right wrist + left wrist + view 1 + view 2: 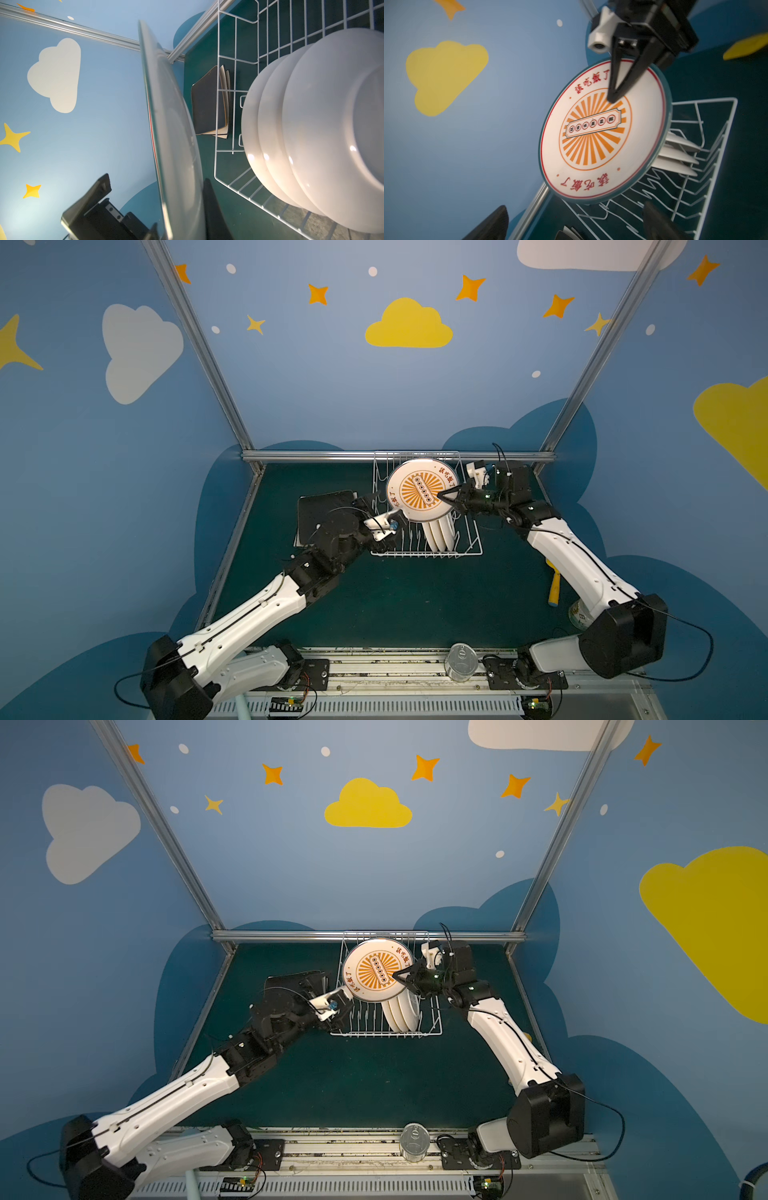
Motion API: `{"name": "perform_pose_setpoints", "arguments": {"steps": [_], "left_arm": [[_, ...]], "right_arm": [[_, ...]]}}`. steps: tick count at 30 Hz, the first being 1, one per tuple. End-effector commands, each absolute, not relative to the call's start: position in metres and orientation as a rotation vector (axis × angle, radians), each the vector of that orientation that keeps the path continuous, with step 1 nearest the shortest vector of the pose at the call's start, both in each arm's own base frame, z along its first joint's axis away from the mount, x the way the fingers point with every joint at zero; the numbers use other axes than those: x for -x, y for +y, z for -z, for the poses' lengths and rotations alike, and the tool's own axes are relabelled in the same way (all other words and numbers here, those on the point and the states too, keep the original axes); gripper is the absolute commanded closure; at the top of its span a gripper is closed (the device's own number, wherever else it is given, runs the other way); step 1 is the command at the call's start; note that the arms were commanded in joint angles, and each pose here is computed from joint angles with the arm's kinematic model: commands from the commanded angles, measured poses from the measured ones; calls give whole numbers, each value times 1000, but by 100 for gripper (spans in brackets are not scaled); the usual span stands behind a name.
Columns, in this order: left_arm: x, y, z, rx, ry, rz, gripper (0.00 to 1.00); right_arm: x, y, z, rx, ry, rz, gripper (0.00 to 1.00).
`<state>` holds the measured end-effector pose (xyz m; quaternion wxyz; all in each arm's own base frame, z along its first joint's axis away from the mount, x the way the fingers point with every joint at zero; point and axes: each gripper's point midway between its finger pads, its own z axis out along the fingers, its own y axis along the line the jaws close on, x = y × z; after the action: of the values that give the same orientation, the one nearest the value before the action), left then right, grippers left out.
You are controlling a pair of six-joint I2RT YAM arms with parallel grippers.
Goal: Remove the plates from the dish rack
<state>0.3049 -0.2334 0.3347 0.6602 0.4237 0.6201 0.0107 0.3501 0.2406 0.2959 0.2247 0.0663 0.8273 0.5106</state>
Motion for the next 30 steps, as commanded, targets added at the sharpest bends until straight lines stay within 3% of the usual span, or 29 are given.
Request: {"name": "perform_pose_setpoints", "arguments": {"steps": [1,11,25,30], "left_arm": [[-301,-222,-365,-690,1504,290,0],[-343,-198,-366,-70,1793,908,0],[-367,-270,-318,-122,2009,1382,2],[-368,-284,-315,-169,2033,1480,15]], "right_arm": [[-348,238,-324,-87,2168,-1406,100],[-343,237,-326,-25,2138,-1394,100],[-335,244,-323,62,2131,-1430,100],[-335,245,-320,67,2141,-1437,100]]}}
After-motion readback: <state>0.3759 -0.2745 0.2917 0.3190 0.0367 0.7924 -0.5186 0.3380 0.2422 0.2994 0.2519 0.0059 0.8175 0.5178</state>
